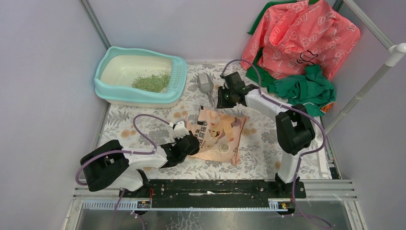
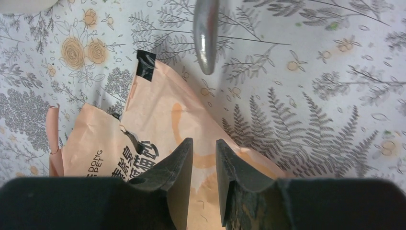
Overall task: Fill the litter box with clean litter
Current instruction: Adjust the cat litter bag at the center of the board.
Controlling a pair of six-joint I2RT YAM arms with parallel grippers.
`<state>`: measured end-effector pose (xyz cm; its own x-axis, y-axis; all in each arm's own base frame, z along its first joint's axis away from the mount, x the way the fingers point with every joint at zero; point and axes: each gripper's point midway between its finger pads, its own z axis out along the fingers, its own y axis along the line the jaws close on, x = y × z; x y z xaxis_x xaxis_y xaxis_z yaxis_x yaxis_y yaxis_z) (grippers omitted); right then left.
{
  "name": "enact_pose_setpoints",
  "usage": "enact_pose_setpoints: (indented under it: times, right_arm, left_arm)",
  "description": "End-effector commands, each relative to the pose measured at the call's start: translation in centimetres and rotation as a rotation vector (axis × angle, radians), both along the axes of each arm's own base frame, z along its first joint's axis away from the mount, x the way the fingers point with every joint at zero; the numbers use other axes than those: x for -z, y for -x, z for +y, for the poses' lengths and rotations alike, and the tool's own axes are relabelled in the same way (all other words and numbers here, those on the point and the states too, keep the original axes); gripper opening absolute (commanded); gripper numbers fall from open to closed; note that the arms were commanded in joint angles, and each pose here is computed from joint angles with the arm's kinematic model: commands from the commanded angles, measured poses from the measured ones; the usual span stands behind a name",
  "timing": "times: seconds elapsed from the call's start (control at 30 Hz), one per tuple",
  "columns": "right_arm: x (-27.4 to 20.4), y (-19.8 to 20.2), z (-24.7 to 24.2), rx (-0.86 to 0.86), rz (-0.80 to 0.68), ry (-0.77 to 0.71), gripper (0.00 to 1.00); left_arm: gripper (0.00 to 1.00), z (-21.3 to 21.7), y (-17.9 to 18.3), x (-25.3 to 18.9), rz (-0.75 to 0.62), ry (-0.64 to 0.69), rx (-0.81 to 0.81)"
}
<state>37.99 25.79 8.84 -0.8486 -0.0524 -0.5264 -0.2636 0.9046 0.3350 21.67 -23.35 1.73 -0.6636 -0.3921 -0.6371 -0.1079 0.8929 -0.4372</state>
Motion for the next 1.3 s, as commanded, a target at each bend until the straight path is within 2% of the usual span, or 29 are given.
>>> enact_pose_setpoints:
  times: [0.0,0.3,0.63,0.83,1.07,1.27]
  right_arm:
    - [-0.9,-0.8,2.7,-0.078,-0.059,0.005,0.31]
    - [2.9,-1.7,4.6,-0.099,-0.018,0.055,0.31]
    - [6.5,0.4,7.1,-0.187,0.038,0.1,0.3]
    - [5.9,0.9,8.2,-0.235,0.041,0.086,0.3]
    - [2.0,1.8,8.9,-0.265,-0.048,0.041,0.32]
    - [3.0,4.2,9.2,-0.32,-0.014,0.071,0.3]
  left_arm:
    - [0.36,1.2,0.6,1.4,0.028,-0.019,-0.022]
    - [0.36,2.1,1.2,1.4,0.031,-0.013,-0.027]
    - [0.36,2.1,1.7,-0.7,0.013,0.048,-0.01]
    - [0.37,2.3,1.7,-1.1,0.003,0.048,-0.012]
    - [0.37,2.1,1.6,-1.2,0.001,0.048,-0.005]
    - [0.37,1.8,1.6,-1.5,0.0,0.056,0.002]
